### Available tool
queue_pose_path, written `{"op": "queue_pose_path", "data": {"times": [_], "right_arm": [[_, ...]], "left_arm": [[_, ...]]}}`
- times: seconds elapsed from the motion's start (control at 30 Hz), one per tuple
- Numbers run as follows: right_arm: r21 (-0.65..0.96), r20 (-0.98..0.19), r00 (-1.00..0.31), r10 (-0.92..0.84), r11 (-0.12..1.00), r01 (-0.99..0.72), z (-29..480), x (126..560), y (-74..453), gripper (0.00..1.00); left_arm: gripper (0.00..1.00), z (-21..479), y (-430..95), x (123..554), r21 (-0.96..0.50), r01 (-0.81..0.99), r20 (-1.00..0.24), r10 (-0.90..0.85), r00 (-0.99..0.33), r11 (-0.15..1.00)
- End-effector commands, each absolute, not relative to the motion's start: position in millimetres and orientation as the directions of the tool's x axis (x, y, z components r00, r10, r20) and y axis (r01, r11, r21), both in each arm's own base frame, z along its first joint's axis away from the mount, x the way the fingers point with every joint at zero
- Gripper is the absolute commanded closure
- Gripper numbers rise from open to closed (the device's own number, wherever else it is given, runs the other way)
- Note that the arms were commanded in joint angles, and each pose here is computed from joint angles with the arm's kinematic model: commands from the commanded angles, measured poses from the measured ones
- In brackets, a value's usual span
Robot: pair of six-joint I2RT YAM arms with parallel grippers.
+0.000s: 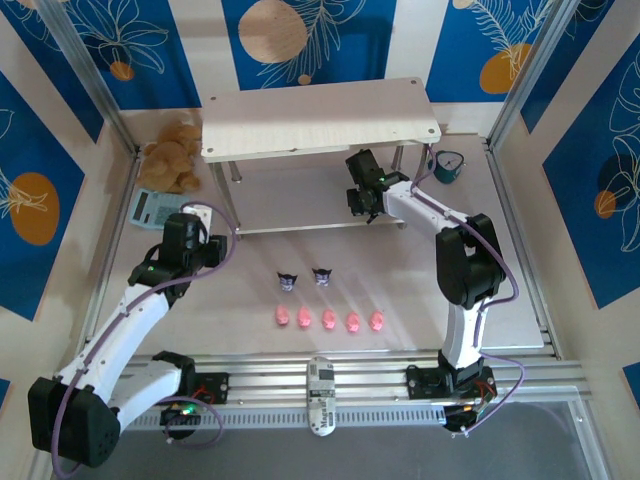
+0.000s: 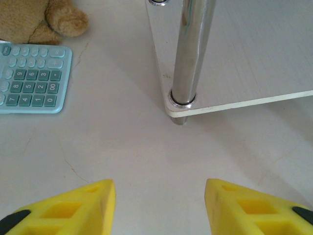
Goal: Place and organize the plastic toys onto the shelf
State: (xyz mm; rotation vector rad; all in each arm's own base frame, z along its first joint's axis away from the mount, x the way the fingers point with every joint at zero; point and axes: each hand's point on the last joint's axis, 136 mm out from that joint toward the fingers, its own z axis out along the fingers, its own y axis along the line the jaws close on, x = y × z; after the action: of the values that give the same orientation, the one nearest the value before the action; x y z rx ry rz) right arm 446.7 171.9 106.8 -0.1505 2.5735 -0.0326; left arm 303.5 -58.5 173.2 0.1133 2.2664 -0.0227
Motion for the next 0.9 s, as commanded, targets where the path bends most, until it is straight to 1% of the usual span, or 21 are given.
{"op": "queue_pose_path", "data": {"times": [0.0, 0.17, 0.33, 0.53, 0.63, 0.87], "right_arm": [[-0.035, -0.51, -0.856, -0.087, 0.996, -0.081, 99, 451, 167, 0.79], [-0.031, -0.511, -0.856, -0.082, 0.997, -0.077, 97, 455, 167, 0.73], [-0.032, -0.511, -0.855, -0.083, 0.996, -0.078, 96, 459, 168, 0.66], [-0.031, -0.519, -0.851, -0.079, 0.997, -0.074, 97, 464, 168, 0.64], [-0.034, -0.518, -0.851, -0.08, 0.997, -0.073, 96, 466, 169, 0.61], [-0.035, -0.517, -0.853, -0.076, 0.997, -0.068, 95, 471, 169, 0.59]], "left_arm": [[0.48, 186, -58, 304, 0.033, 0.089, -0.779, 0.081, -0.622, 0.995], [0.48, 186, -58, 302, 0.035, 0.091, -0.777, 0.084, -0.624, 0.995], [0.48, 187, -58, 302, 0.035, 0.089, -0.779, 0.083, -0.622, 0.995], [0.48, 188, -56, 300, 0.04, 0.085, -0.779, 0.085, -0.622, 0.996], [0.48, 188, -56, 300, 0.04, 0.085, -0.78, 0.084, -0.62, 0.996], [0.48, 189, -55, 299, 0.042, 0.083, -0.781, 0.085, -0.618, 0.996]]}}
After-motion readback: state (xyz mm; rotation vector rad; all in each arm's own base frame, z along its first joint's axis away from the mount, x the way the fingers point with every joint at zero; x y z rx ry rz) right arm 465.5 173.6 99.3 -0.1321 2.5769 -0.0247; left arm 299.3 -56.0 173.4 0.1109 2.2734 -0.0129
